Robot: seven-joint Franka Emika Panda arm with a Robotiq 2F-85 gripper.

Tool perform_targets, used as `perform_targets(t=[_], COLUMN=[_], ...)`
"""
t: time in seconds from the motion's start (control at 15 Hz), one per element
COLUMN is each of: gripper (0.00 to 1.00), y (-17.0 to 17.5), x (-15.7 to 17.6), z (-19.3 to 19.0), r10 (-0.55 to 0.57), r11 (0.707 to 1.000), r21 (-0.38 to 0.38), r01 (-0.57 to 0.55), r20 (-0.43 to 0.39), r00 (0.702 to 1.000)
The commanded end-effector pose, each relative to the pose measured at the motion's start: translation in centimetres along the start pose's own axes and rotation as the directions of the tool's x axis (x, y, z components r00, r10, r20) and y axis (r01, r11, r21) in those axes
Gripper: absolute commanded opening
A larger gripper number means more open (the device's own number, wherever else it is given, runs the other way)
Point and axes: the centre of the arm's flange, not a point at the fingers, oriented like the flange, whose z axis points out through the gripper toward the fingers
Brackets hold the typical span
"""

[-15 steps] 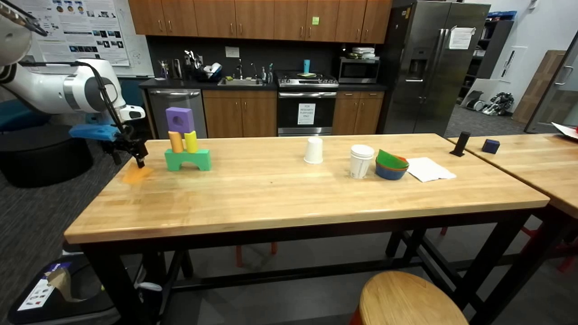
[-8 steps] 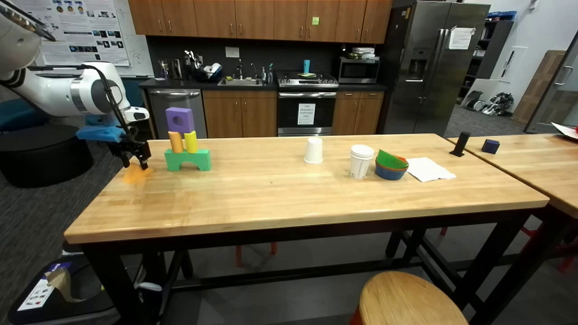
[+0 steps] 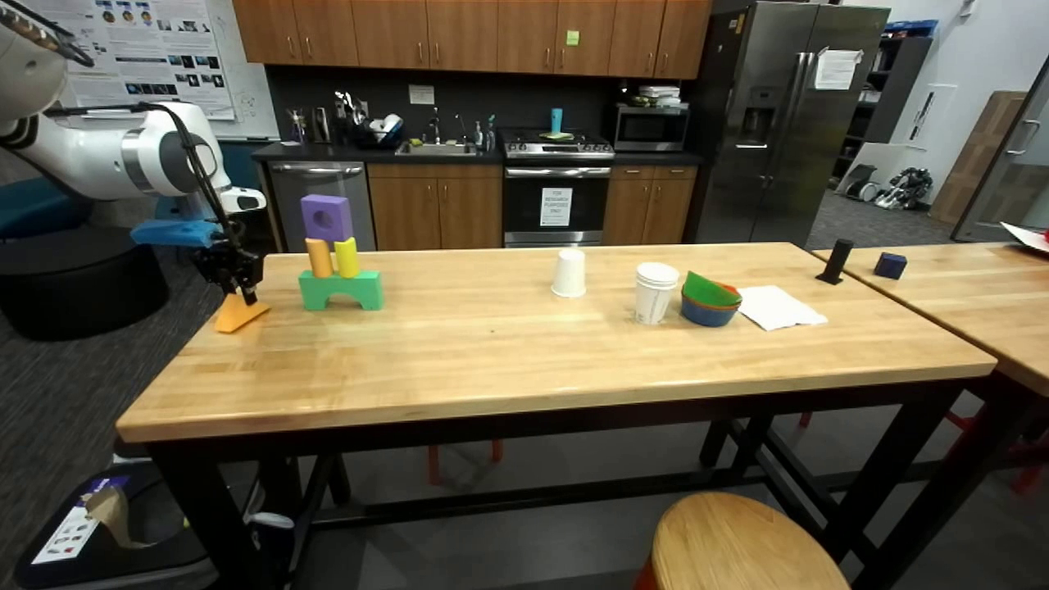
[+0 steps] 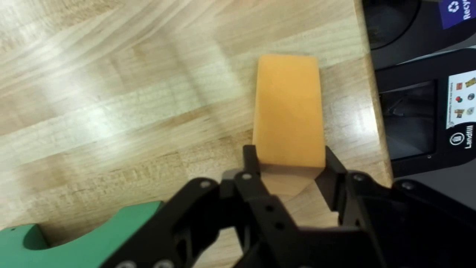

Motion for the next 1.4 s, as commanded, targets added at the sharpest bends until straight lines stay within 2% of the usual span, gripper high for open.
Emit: perform_targets(t=[0.0, 0.2, 0.6, 0.8, 1.13, 1.33], gripper=[0.16, 0.16, 0.16, 0.16, 0.16, 0.16], y=[-0.1, 0.1, -0.6, -1.1, -2.4, -2.2], x=[-0.3, -0.7, 0.2, 1.2, 1.2, 0.8], z=[-1.7, -3.4, -9.5, -12.5, -16.6, -19.2], r10=[0.01, 0.006, -0.036, -0.04, -0.099, -0.085], r11=[1.0, 1.0, 0.999, 0.999, 0.995, 0.996], r21=[-0.015, -0.016, -0.041, -0.028, 0.006, -0.005], r01=[-0.01, -0.006, 0.032, 0.036, 0.102, 0.086], r20=[0.04, 0.032, -0.103, -0.162, -0.168, -0.172], r00=[0.999, 0.999, 0.994, 0.986, 0.981, 0.981])
